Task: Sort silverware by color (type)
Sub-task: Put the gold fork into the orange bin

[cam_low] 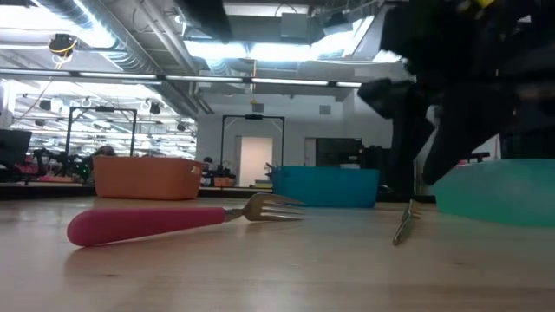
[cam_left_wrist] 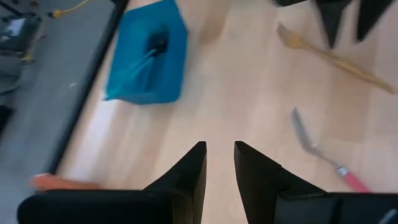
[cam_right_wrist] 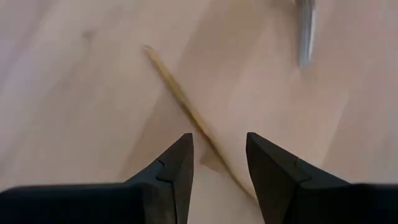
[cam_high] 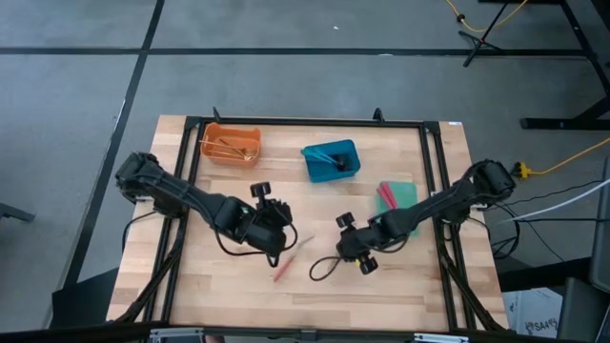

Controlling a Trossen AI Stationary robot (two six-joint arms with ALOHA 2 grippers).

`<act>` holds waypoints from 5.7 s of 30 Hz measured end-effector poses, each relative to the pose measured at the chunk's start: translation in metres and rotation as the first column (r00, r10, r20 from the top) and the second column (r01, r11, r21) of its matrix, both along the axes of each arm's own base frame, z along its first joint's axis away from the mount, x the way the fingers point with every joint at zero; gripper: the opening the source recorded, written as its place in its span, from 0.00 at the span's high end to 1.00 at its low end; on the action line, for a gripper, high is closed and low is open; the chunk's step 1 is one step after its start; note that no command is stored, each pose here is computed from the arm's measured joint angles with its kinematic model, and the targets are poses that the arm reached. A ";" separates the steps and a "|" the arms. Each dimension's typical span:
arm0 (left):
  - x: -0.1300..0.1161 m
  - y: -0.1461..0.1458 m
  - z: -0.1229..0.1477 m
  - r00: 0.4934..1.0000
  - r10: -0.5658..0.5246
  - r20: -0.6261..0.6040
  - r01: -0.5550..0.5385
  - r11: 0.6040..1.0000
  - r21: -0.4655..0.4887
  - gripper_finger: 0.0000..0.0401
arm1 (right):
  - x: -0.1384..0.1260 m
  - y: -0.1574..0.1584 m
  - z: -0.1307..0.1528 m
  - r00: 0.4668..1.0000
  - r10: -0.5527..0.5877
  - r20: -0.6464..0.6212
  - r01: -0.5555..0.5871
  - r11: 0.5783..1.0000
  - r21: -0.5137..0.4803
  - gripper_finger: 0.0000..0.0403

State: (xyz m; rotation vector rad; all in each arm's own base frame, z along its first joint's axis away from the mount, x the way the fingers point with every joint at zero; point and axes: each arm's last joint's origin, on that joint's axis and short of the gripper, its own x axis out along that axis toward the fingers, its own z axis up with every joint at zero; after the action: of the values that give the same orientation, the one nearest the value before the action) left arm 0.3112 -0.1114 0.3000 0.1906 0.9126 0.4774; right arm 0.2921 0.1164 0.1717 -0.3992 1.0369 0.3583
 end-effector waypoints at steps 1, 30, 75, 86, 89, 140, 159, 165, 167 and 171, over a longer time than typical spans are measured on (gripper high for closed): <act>-0.002 0.000 -0.009 1.000 -0.003 0.026 0.003 1.000 -0.017 0.81 | 0.002 -0.003 -0.002 1.000 -0.010 -0.006 0.010 1.000 -0.004 0.66; -0.015 0.001 -0.107 0.932 -0.046 0.359 0.149 0.952 -0.266 0.81 | 0.008 -0.023 -0.033 0.988 -0.014 -0.154 0.007 0.999 -0.047 0.66; -0.010 -0.014 -0.076 0.801 -0.134 0.583 0.301 0.932 -0.200 0.81 | -0.010 -0.029 0.029 1.000 -0.025 0.017 0.025 1.000 -0.006 1.00; -0.037 -0.034 -0.041 0.711 -0.248 0.657 0.439 0.887 -0.141 0.81 | -0.041 -0.045 0.105 0.924 -0.105 0.369 0.128 0.991 -0.039 1.00; -0.037 -0.035 -0.039 0.700 -0.243 0.672 0.443 0.885 -0.141 0.81 | -0.044 -0.046 0.121 0.871 -0.128 0.474 0.142 0.990 0.006 1.00; -0.014 0.004 -0.009 0.511 -0.314 0.800 0.402 0.910 0.099 0.81 | 0.009 -0.027 0.128 0.629 -0.184 0.755 0.048 0.979 0.198 1.00; -0.014 0.006 -0.004 0.479 -0.338 0.810 0.389 0.909 0.149 0.96 | 0.009 -0.027 0.128 0.632 -0.184 0.753 0.049 0.979 0.199 1.00; -0.014 0.006 -0.004 0.484 -0.330 0.811 0.376 0.915 0.148 0.98 | 0.009 -0.027 0.128 0.631 -0.185 0.753 0.050 0.979 0.198 1.00; -0.014 0.006 -0.004 0.487 -0.324 0.811 0.367 0.919 0.146 0.98 | 0.009 -0.027 0.128 0.631 -0.186 0.753 0.052 0.979 0.198 1.00; -0.014 0.007 -0.004 0.489 -0.321 0.811 0.364 0.920 0.145 0.98 | 0.009 -0.027 0.127 0.632 -0.186 0.752 0.053 0.979 0.197 1.00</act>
State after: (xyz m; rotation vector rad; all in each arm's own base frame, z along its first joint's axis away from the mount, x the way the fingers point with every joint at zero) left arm 0.2973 -0.1045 0.2958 0.0785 -0.0787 0.1143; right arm 0.3009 0.0890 0.2991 -0.2885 0.1733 0.1116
